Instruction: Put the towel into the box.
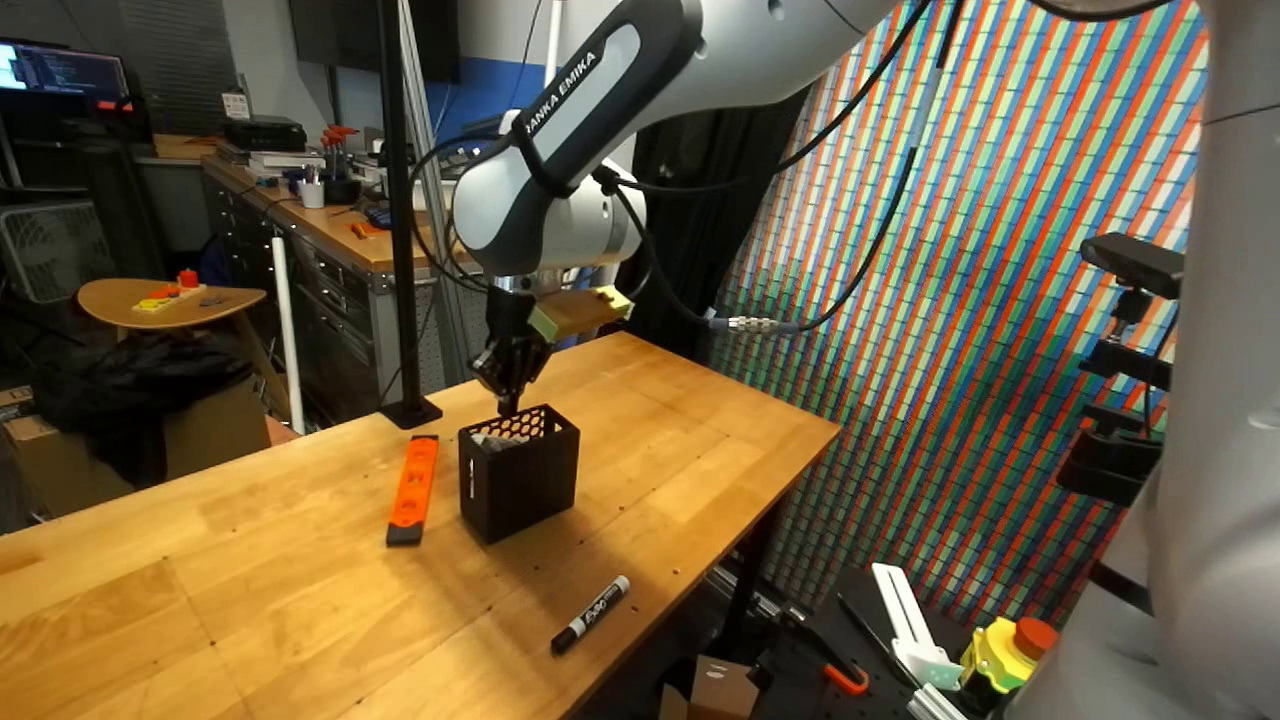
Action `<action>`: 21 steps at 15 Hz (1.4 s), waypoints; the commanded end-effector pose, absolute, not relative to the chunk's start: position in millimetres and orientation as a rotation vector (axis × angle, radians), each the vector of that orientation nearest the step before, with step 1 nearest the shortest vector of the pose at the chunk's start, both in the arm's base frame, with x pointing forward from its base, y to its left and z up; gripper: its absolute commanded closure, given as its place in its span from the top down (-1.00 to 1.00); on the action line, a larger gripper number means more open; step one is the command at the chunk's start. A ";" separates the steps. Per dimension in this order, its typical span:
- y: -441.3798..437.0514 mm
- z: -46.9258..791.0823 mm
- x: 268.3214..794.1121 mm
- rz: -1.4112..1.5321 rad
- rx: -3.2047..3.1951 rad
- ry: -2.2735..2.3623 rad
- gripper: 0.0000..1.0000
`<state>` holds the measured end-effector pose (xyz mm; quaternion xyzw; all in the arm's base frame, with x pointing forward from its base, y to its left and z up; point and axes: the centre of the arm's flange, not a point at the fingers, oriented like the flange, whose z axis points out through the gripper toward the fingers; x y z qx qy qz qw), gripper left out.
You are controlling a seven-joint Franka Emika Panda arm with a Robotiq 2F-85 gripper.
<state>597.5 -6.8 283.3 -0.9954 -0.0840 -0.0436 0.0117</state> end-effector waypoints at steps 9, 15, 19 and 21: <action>48.4 300.4 589.4 -0.168 -3.109 -0.397 -0.99; 41.7 294.2 593.1 -0.164 -3.108 -0.405 -0.99; 42.6 285.6 596.2 -0.146 -3.105 -0.418 -0.99; 41.5 281.4 598.5 -0.137 -3.102 -0.421 -0.99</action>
